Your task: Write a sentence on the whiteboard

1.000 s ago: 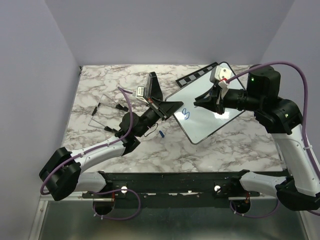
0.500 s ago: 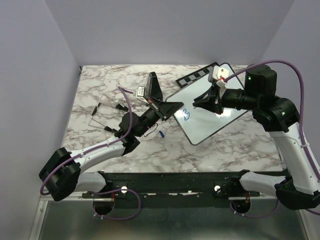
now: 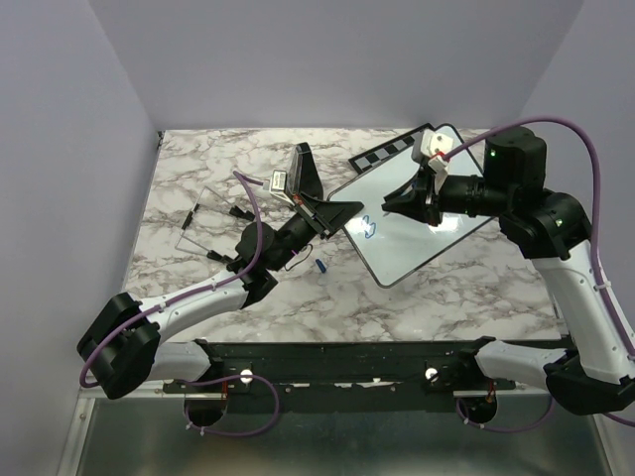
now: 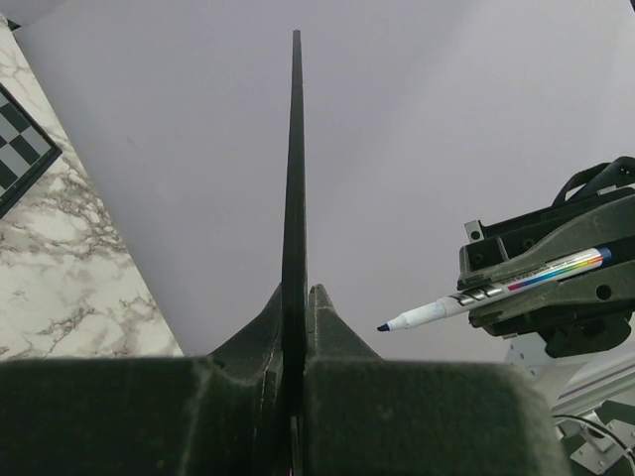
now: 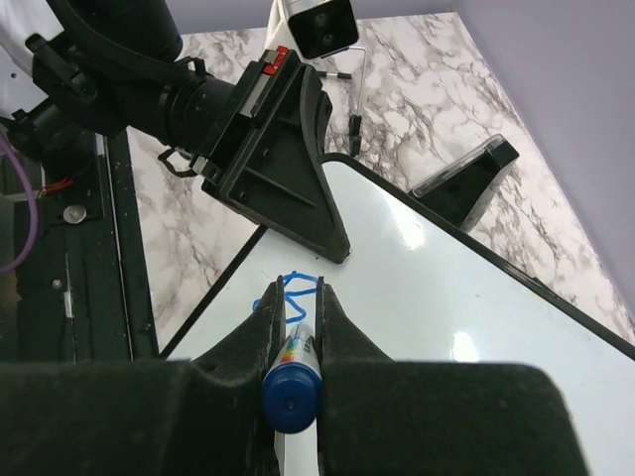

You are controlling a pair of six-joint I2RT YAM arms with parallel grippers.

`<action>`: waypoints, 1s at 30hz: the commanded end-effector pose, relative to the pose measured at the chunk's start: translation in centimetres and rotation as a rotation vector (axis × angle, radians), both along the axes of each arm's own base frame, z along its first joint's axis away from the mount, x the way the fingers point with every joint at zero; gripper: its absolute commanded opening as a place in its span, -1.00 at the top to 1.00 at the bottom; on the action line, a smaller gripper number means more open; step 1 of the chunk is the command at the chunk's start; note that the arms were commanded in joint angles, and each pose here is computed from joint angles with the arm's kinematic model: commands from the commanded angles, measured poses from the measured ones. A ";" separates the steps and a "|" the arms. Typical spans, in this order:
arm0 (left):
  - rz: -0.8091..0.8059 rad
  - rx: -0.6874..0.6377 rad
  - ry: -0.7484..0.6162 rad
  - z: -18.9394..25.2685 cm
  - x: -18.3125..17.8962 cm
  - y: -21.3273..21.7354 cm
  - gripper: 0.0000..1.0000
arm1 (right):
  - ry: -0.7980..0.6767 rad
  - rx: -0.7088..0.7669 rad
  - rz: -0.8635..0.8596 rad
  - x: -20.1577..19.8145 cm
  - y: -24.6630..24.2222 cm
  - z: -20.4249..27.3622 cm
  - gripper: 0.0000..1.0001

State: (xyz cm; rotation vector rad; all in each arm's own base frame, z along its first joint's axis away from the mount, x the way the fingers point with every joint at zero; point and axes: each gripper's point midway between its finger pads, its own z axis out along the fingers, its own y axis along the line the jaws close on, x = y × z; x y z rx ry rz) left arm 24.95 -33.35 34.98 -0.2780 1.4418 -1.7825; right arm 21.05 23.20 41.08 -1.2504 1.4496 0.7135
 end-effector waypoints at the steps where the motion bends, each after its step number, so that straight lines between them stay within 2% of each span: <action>1: -0.022 -0.161 -0.102 5.5 -1.7 1.8 1.00 | 0.007 0.015 0.028 -0.4 0.2 0.0 0.99; 10: -0.033 -0.168 -0.104 5.9 -1.8 1.6 1.00 | 0.032 0.006 0.101 -1.2 0.7 -1.2 0.99; 18: -0.044 -0.179 -0.111 6.3 -1.8 1.4 1.00 | 0.026 -0.026 0.009 0.7 0.3 -2.2 0.99; 30: -0.046 -0.188 -0.106 6.2 -1.7 1.3 1.00 | 0.054 -0.039 -0.002 1.4 0.6 -3.3 0.99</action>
